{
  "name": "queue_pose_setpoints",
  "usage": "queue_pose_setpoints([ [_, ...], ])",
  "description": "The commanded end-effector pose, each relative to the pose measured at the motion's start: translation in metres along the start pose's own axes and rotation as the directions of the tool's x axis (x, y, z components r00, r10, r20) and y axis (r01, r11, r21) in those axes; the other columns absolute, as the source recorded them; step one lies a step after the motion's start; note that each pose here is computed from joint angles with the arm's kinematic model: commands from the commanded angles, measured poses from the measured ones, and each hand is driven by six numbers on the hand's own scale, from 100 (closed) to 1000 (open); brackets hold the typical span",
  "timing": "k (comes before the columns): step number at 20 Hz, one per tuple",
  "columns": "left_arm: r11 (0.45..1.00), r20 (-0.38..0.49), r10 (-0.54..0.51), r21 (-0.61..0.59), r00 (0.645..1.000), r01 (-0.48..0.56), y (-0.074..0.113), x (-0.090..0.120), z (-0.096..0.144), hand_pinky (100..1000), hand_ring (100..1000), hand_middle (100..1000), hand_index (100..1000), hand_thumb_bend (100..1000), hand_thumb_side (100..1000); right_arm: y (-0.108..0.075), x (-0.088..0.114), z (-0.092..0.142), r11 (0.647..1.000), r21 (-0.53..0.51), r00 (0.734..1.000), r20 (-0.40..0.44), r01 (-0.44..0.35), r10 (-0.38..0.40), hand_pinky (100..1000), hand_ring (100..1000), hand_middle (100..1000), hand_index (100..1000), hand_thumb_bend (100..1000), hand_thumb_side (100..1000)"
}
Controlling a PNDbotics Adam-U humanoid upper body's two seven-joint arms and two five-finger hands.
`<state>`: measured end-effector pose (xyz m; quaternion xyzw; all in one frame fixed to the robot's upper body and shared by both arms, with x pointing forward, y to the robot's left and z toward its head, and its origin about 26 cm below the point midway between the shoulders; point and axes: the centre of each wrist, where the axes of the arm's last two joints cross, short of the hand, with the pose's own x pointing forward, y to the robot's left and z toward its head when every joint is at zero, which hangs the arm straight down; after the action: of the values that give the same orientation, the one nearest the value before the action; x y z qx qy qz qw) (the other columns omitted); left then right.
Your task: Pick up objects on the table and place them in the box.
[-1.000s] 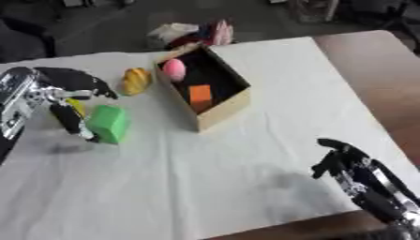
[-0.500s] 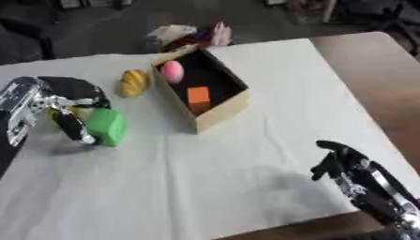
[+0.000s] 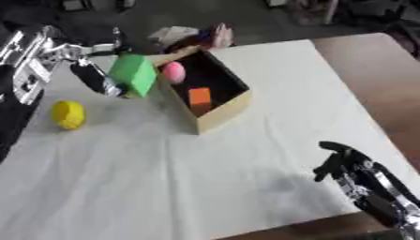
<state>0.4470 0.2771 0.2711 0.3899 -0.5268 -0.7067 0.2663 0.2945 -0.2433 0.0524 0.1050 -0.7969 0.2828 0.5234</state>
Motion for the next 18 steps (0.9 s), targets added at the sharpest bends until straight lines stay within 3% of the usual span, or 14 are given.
queue_pose_setpoints([
  [1, 0.995, 0.003, -0.015, 0.099, 1.000, 0.014, 0.019, 0.011, -0.012, 778, 700, 574, 766, 302, 313, -0.001, 0.005, -0.004, 1.000, 0.015, 1.000, 0.020, -0.006, 0.006, 713, 540, 489, 881, 100, 547],
  [6, 0.982, 0.020, -0.021, 0.189, 1.000, 0.017, 0.025, 0.039, -0.039, 781, 722, 606, 796, 299, 295, 0.004, 0.007, -0.011, 0.999, 0.036, 0.999, 0.042, 0.008, -0.009, 713, 540, 489, 881, 100, 549],
  [9, 0.979, 0.028, -0.029, 0.205, 0.999, 0.023, 0.015, 0.049, -0.051, 781, 727, 625, 812, 286, 297, 0.005, 0.010, -0.017, 0.999, 0.043, 0.998, 0.060, 0.014, -0.016, 714, 539, 489, 881, 100, 544],
  [18, 0.974, -0.024, -0.055, 0.219, 0.998, 0.059, -0.021, 0.049, -0.066, 780, 736, 691, 863, 317, 307, 0.007, 0.017, -0.027, 0.998, 0.057, 0.995, 0.099, 0.021, -0.027, 714, 538, 489, 881, 100, 544],
])
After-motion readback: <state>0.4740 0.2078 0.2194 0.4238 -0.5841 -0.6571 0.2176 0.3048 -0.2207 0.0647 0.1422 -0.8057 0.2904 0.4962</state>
